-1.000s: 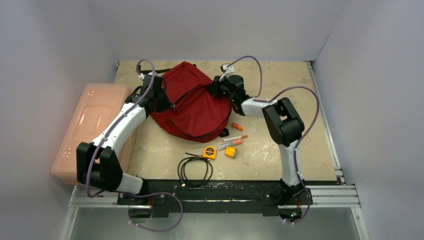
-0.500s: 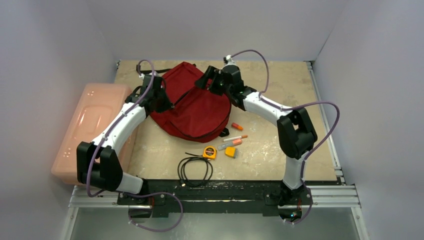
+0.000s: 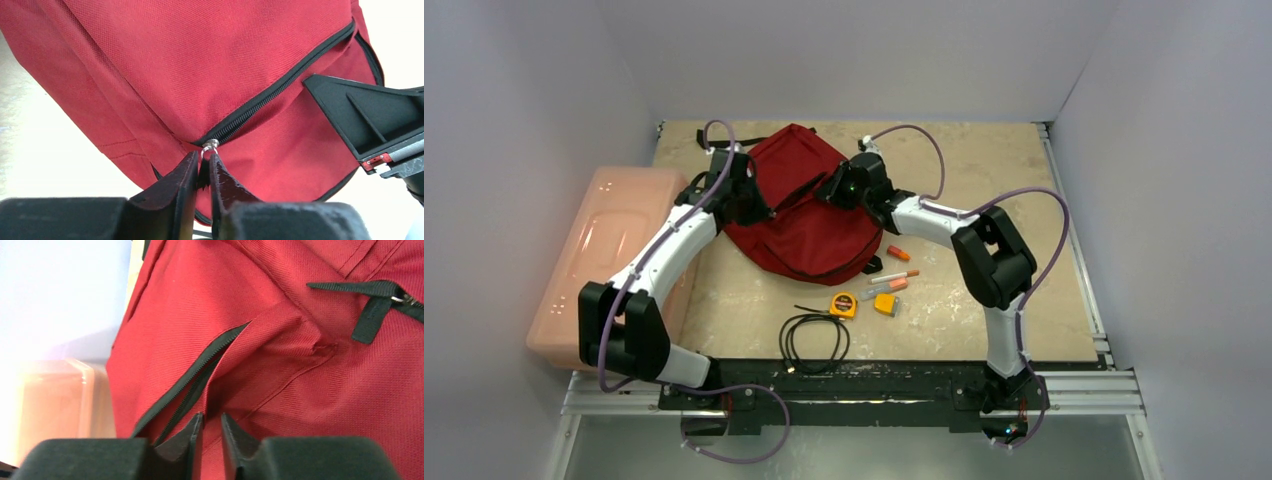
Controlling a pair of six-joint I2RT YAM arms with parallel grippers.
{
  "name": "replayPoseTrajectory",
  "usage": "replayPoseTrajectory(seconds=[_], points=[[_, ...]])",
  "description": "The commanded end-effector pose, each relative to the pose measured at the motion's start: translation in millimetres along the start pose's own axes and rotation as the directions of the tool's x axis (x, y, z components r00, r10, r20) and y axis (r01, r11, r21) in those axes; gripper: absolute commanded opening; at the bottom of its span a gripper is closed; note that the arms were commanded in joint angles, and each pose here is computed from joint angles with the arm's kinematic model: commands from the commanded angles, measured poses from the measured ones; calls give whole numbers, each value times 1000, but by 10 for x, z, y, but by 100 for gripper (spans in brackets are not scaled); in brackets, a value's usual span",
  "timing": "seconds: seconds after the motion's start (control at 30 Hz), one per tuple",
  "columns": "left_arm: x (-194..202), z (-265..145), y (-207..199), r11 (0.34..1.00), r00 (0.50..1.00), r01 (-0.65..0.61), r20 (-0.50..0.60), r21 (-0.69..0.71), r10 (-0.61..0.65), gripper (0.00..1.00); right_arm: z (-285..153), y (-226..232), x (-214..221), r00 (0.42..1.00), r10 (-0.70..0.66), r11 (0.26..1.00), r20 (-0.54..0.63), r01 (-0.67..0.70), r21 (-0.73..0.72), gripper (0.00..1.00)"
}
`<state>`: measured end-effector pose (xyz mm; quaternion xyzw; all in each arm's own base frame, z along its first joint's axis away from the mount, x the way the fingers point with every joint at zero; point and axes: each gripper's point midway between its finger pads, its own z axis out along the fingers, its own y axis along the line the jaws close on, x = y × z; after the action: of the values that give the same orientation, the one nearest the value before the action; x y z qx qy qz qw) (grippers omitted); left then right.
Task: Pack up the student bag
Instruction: Unzip the student bag at the center of the board.
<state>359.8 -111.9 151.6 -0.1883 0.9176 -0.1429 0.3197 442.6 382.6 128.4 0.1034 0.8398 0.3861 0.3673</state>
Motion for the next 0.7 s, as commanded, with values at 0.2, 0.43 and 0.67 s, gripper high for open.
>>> replayPoseTrajectory(seconds=[0.2,0.43,0.67], points=[[-492,-420,-508,973,978,-168,152,161,144,55,-58,253,-229,995,-43,990,92,56,-133,0],[-596,-21,-974,874,877,-478,103,84,470,73,-35,200,-166,996,-41,989,80,52,-141,0],[-482,417,-1000,752,752,-659,-16,2,659,68,-70,159,-111,997,-24,988,73,35,-150,0]])
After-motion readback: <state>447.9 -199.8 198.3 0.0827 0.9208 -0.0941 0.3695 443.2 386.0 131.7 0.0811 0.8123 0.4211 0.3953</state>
